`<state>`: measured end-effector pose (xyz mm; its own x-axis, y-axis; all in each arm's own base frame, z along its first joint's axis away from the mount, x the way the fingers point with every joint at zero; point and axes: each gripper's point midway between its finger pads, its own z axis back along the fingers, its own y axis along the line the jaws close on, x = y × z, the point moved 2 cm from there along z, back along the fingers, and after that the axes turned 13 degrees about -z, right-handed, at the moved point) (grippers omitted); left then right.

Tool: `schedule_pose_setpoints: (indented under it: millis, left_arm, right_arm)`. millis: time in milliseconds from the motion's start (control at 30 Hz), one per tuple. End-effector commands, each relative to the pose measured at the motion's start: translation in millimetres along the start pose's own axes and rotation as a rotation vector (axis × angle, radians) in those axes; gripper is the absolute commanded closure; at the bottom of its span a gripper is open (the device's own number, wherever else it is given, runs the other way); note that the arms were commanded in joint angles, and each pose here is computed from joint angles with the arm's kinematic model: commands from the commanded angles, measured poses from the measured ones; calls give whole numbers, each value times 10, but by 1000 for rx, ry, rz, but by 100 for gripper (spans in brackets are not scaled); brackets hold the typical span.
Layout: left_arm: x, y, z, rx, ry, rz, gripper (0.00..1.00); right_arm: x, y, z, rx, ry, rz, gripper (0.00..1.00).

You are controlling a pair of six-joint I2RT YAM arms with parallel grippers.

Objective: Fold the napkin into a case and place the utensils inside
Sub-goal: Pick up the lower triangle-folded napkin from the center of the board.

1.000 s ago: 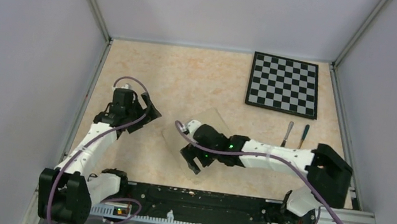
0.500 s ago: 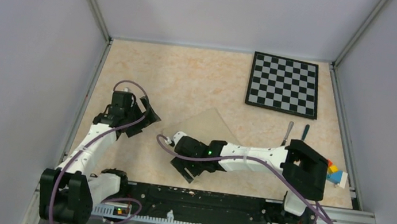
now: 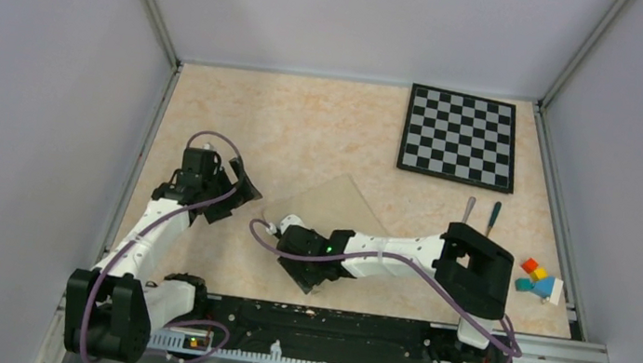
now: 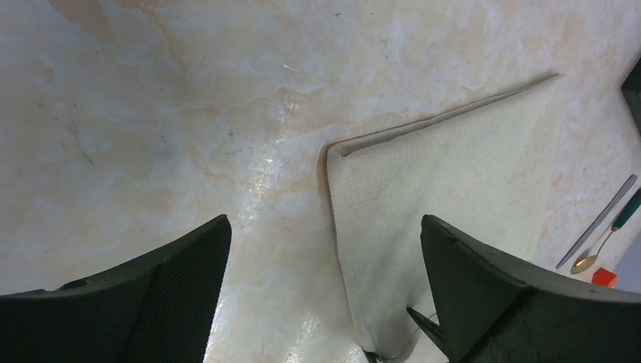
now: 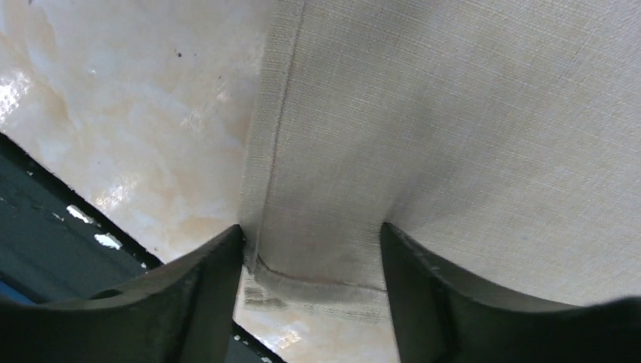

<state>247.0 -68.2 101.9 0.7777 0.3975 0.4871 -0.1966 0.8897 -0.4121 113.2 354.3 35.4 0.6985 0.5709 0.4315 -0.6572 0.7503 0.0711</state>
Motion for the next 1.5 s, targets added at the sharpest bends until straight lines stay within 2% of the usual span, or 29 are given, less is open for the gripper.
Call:
schedule_pose_setpoints:
  millis: [0, 167, 267, 400, 567, 633, 767, 900, 1000, 1167, 1333, 1467]
  left_arm:
    - [61, -7, 22, -6, -29, -25, 1]
    - [36, 31, 20, 9, -34, -20, 1]
    - [11, 28, -1, 4, -23, -10, 1]
    - [-22, -52, -8, -49, 5, -9, 1]
    - [-174, -263, -11, -207, 69, 41, 1]
    - [-273, -333, -19, -274, 95, 94, 1]
    - [-441, -481, -35, -430, 127, 215, 1]
    - [-586, -533, -66, -510, 148, 320, 1]
    - [-677, -525, -124, -487, 181, 398, 1]
    - [-727, -610, -224, -471, 185, 449, 2]
    - [-658, -683, -372, -441, 166, 431, 16]
    - [-531, -663, -449, -372, 133, 401, 41]
  right_arm:
    - [-163, -213, -195, -143, 0, -20, 48]
    - [-97, -392, -140, -247, -73, -27, 69]
    - [32, -347, -41, -215, -135, -45, 79]
    - [195, -226, 88, -108, -196, -81, 100]
    - [331, -105, 226, 171, -257, -228, 100]
    - [331, -88, 316, 321, -259, -310, 100]
    - [357, -141, 486, 510, -311, -404, 100]
    - [352, -209, 591, 625, -337, -472, 100]
    - [351, -358, 649, 680, -370, -537, 100]
    - [301, -507, 683, 719, -393, -577, 100]
    - [242, -552, 662, 734, -394, -587, 100]
    - [185, -542, 619, 747, -376, -583, 100]
